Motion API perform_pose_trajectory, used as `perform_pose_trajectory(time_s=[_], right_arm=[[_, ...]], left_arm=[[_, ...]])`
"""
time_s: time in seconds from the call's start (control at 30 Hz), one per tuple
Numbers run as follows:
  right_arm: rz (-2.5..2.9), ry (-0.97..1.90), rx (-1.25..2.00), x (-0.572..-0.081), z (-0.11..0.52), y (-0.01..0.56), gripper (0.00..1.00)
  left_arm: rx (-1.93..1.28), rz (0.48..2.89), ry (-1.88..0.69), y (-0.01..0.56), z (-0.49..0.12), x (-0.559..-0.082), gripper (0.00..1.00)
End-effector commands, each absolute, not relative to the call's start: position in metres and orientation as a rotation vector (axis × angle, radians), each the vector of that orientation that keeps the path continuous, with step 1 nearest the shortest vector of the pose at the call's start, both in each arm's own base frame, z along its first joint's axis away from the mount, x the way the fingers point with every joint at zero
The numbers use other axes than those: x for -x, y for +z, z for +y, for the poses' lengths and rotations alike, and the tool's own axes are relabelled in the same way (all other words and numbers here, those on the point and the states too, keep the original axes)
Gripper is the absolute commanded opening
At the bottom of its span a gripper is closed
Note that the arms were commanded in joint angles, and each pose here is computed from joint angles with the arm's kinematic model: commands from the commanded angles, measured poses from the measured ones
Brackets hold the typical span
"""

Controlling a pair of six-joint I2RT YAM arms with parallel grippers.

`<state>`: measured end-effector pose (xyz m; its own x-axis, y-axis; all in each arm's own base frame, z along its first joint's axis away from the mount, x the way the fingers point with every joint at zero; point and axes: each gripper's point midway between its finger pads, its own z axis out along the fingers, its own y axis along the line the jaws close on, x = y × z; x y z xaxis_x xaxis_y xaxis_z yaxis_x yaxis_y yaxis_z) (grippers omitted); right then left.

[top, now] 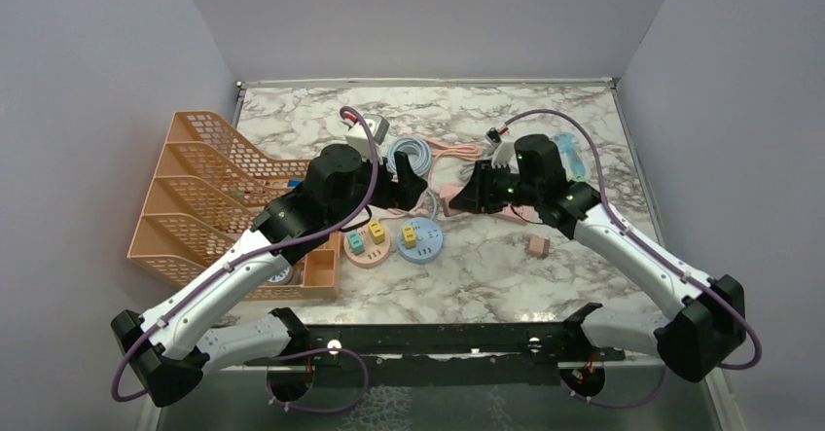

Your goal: Insert the plug

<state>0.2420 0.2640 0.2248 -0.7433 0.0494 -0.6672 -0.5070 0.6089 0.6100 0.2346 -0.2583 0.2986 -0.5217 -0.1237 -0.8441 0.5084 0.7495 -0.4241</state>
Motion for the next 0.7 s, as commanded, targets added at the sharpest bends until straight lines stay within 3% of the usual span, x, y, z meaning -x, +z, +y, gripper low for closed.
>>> perform_pose_trajectory(time_s=[0.0,0.37,0.67], right_arm=[[2.344,0.769,0.328,-0.259,0.237,0.181,0.01],[2.485,0.571,0.307,-0.266,0.263,0.136,0.01],[2.542,0.490,0.324,-0.258,0.301,0.106,0.01]], left_arm=[[-0.116,1.926,-0.563,0.303,-0.213,-0.256,0.80],[-0.055,1.788,-0.435,0.348,-0.181,-0.265,0.80],[-0.167,1.725,-0.486,0.358,-0.194,-0.262,0.80]])
